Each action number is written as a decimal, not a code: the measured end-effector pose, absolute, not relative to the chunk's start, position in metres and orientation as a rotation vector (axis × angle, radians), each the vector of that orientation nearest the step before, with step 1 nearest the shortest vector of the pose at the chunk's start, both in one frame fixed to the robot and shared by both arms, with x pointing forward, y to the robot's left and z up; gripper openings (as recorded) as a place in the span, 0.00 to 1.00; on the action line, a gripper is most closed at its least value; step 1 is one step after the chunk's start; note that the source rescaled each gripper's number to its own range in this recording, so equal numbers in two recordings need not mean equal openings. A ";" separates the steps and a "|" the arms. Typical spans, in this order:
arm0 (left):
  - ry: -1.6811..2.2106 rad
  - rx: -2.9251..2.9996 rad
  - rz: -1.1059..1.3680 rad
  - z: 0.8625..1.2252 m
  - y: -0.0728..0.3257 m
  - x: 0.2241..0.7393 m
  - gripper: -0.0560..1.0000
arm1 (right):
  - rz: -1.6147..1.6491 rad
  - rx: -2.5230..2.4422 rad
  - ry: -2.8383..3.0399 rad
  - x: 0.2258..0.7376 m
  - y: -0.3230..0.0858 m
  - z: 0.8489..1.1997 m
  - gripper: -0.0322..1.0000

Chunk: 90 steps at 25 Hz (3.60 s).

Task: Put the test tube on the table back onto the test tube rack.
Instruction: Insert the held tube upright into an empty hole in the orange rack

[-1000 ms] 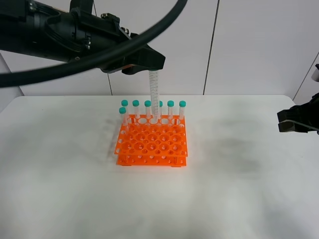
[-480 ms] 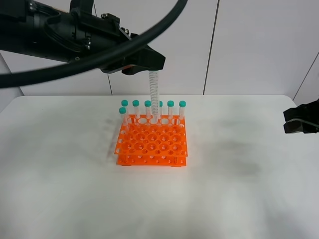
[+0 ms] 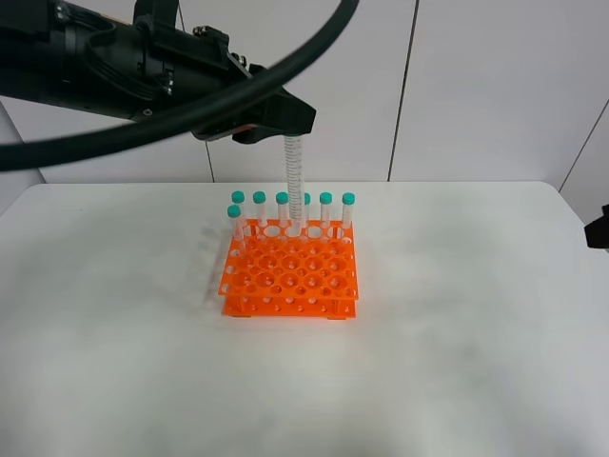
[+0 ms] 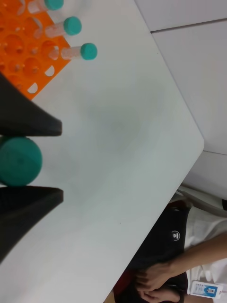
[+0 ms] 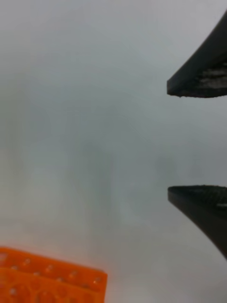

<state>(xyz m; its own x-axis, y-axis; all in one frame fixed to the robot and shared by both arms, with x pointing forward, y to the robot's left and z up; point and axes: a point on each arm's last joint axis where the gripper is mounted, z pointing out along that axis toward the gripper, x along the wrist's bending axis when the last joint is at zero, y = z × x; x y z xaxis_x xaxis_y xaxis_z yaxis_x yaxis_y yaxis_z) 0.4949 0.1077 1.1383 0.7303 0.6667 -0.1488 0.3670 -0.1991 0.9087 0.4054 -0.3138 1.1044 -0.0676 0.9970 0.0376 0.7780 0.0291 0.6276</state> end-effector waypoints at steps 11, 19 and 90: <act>0.774 1.850 0.326 1.137 0.107 0.493 0.05 | 0.820 1.618 1.900 0.346 -0.292 1.131 0.86; 0.768 1.857 0.322 1.136 0.107 0.492 0.05 | 0.743 1.650 1.844 0.322 -0.296 1.133 0.86; 0.751 1.871 0.321 1.136 0.106 0.491 0.05 | 0.907 1.671 1.432 0.243 -0.301 1.052 0.86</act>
